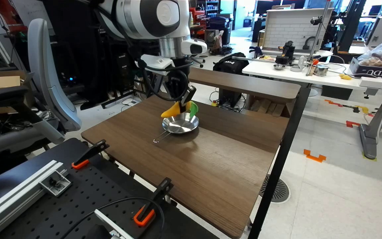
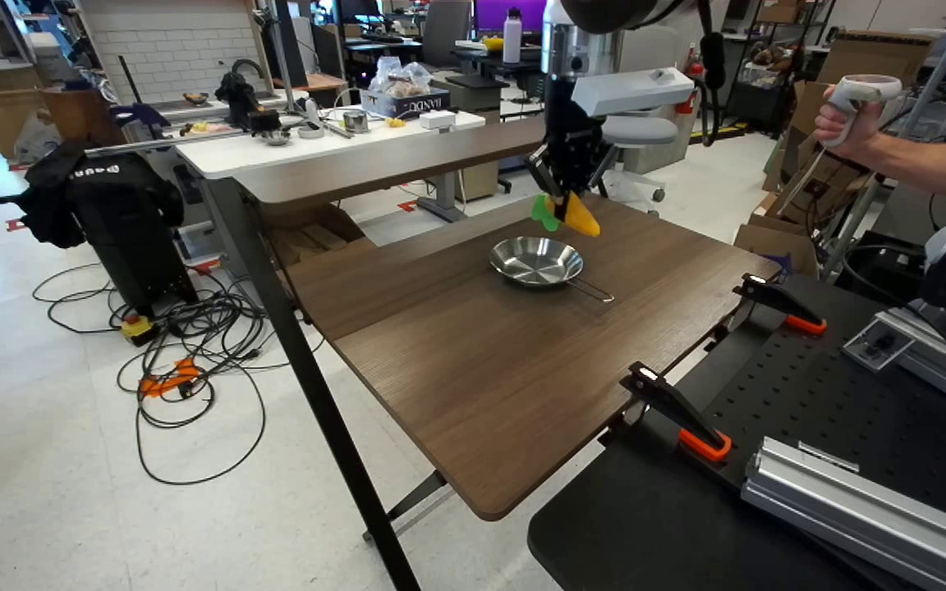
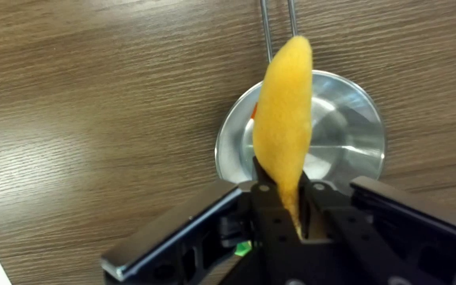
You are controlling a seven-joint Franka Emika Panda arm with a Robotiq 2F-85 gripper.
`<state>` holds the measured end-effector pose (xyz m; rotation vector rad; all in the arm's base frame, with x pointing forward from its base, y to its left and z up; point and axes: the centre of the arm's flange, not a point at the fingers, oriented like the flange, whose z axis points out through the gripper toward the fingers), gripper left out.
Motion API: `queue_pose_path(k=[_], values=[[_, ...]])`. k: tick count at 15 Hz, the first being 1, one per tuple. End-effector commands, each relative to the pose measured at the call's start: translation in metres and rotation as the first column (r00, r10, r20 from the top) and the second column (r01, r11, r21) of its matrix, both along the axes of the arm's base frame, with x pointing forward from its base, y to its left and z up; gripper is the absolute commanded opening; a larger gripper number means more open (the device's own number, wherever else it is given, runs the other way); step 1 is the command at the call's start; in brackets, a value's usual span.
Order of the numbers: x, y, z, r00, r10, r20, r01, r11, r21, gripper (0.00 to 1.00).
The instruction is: Put the carrot on the pan
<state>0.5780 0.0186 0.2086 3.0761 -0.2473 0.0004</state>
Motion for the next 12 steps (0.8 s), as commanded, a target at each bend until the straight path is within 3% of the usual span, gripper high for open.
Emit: queue_pose_path(k=[1,4,5,7,12], values=[[0.005,0.008,-0.010,1.000,0.026,0.001,-0.026,1.000,-0.014,0.03],[0.005,0.010,-0.017,1.000,0.018,-0.005,-0.018,1.000,-0.015,0.03],[0.005,0.010,-0.020,1.000,0.014,-0.010,-0.014,1.000,-0.013,0.37],[0.004,0.011,-0.023,1.000,0.016,-0.017,-0.016,1.000,-0.018,0.45],[0.002,0.009,-0.022,1.000,0.018,-0.013,-0.018,1.000,-0.020,0.83]])
